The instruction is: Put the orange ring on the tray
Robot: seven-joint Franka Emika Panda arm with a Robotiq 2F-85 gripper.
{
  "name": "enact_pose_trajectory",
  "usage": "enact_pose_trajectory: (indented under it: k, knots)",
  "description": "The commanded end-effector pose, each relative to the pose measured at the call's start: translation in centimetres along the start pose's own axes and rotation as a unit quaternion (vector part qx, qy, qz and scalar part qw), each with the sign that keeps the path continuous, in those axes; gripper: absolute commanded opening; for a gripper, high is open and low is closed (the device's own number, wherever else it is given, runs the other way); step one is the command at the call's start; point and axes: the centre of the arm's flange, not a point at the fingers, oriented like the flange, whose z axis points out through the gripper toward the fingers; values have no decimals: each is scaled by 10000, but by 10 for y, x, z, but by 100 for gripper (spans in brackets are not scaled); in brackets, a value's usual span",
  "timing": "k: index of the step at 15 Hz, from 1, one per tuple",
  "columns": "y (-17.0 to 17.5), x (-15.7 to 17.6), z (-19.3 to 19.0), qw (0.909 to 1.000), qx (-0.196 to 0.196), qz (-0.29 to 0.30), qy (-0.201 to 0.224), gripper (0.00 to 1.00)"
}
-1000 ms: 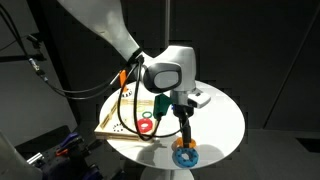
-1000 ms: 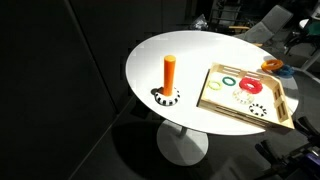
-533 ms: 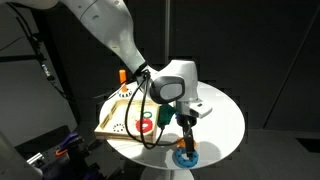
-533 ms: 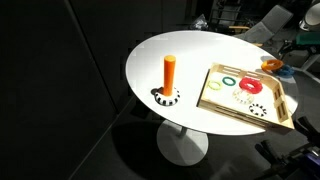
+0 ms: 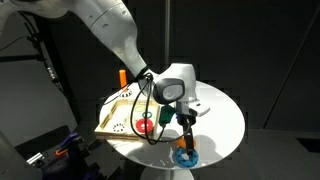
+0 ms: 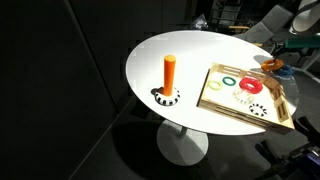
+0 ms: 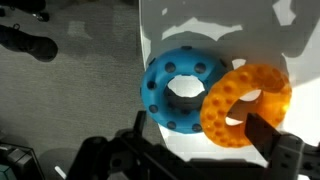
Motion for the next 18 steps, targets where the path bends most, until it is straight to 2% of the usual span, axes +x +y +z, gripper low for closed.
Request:
enact_pose_trajectory:
  k: [1, 6, 7, 8, 12, 16, 17, 18]
  knots:
    - [-9, 2, -4, 9999, -81, 55, 63, 100]
    - [-10, -1, 0, 9999, -136, 65, 46, 100]
    - [-10, 0, 2, 9998, -165, 81, 34, 92]
    - [-9, 0, 4, 9998, -188, 96, 10, 74]
    - [-7, 0, 5, 9996, -238, 146, -7, 40]
    - [-13, -4, -21, 9999, -98, 98, 100, 9]
    - [-15, -6, -31, 9999, -29, 64, 127, 5]
    - [-18, -8, -40, 9999, 42, 28, 148, 8]
